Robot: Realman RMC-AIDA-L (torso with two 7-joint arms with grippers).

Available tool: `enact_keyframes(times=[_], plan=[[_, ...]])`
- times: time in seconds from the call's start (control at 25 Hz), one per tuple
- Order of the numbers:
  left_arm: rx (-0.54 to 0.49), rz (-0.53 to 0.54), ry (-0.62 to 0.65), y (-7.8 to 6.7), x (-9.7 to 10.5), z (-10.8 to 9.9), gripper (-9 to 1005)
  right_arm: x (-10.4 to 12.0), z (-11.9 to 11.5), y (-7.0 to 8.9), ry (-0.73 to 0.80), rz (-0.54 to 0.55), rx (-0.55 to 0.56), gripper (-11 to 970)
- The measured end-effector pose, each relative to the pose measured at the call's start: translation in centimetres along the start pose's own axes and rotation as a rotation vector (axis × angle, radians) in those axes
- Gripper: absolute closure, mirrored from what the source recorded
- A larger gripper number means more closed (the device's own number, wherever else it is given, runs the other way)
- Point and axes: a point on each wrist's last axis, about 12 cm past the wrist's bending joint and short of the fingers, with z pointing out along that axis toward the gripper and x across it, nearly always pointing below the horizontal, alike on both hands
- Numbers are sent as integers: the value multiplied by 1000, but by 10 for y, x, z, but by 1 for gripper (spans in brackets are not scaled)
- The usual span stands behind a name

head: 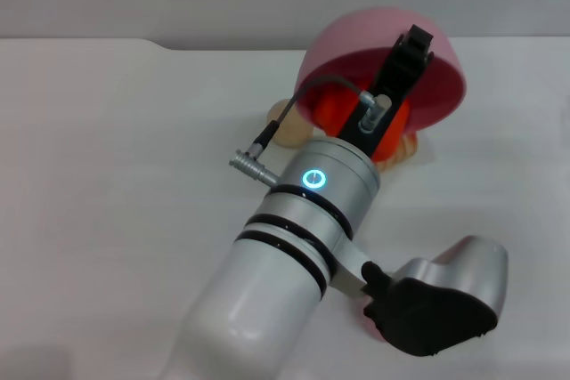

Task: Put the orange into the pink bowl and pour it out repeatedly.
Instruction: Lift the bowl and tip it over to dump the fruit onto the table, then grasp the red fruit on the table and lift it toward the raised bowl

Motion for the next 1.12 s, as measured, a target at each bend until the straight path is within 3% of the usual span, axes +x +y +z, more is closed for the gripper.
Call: enact_keyframes(times=[0.36, 0.6, 0.64, 0.68, 0.72, 0.76, 0.84, 0.88, 0.96, 1.0, 1.04, 1.12], plan=[[-23, 103, -23, -2, -3, -1, 954, -1, 1, -2, -1, -1, 7, 466], [-27, 102, -31, -1, -3, 1, 954, 0, 4, 0, 50, 7, -16, 466], [-50, -113, 0, 12, 4, 5, 954, 0, 6, 1, 71, 11, -26, 466], [-72, -424, 86, 34, 21, 11, 954, -2, 8, 2, 89, 15, -35, 466], [-69, -492, 113, 39, 26, 12, 954, -4, 10, 3, 107, 20, -47, 466], [-69, -492, 113, 39, 26, 12, 954, -6, 12, 5, 128, 24, -62, 466], [-15, -821, 280, 57, 59, 20, 954, -11, 15, 10, 157, 32, -90, 466], [8, -888, 320, 60, 68, 22, 954, -14, 16, 11, 166, 34, -101, 466], [91, -1022, 423, 59, 89, 26, 954, -21, 18, 16, 192, 40, -133, 466], [91, -1022, 423, 59, 89, 26, 954, -24, 18, 18, 213, 41, -152, 466], [197, -1154, 553, 52, 116, 30, 954, -32, 21, 23, 252, 45, -189, 466], [283, -1249, 642, 46, 135, 32, 954, -36, 23, 27, 286, 47, -218, 466]])
